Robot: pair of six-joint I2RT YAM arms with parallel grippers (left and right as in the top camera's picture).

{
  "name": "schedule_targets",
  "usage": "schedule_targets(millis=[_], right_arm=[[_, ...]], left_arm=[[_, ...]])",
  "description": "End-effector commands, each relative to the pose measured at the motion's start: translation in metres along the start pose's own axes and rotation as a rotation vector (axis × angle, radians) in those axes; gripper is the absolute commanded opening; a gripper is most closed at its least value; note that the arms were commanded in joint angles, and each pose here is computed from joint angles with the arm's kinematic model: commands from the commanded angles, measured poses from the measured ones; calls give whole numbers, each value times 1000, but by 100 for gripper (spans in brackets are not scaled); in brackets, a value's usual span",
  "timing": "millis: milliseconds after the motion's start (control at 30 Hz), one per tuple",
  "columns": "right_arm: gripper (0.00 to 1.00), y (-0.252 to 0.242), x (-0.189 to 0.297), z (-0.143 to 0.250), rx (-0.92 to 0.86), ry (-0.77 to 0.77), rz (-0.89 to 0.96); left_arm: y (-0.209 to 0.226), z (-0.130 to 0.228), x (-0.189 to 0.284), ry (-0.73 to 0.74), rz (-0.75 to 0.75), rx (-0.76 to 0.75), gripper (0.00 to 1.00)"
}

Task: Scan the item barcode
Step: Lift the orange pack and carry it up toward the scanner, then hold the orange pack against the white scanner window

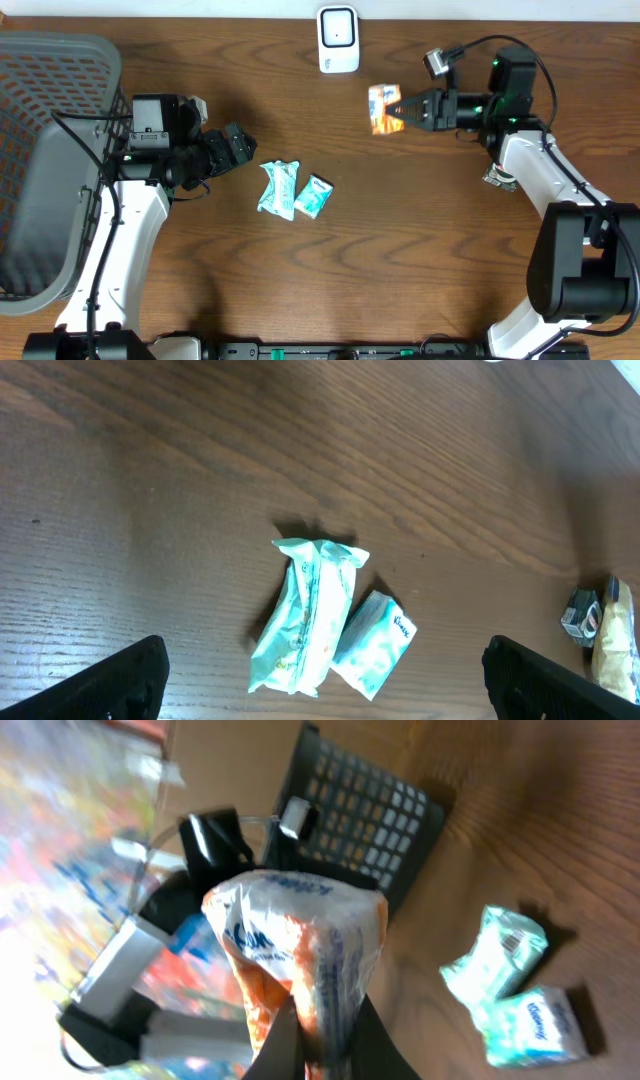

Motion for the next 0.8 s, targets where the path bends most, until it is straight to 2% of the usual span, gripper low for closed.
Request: schedule_targets(millis=[0, 200, 300, 767], right_arm=[[1, 21, 15, -9, -191, -17, -9], [1, 24, 21, -12, -201, -37, 0], [1, 23, 17, -13, -103, -56, 22], [1, 11, -41, -2, 42, -38, 120]], left_arm=[[2, 0, -1, -2, -8, -9, 99], [2, 0, -1, -2, -8, -8, 99], [2, 0, -1, -2, -8, -8, 99], [2, 0, -1, -2, -8, -8, 99]])
Point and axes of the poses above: each gripper's point midway between its finger pads, its own x axis back along the fingers, its own y axis along the line the jaws close on, z = x × y, the point moved 10 cm from there along x, back along the fingers, and after that the axes turned 5 degrees about x, right-handed, at the moved point
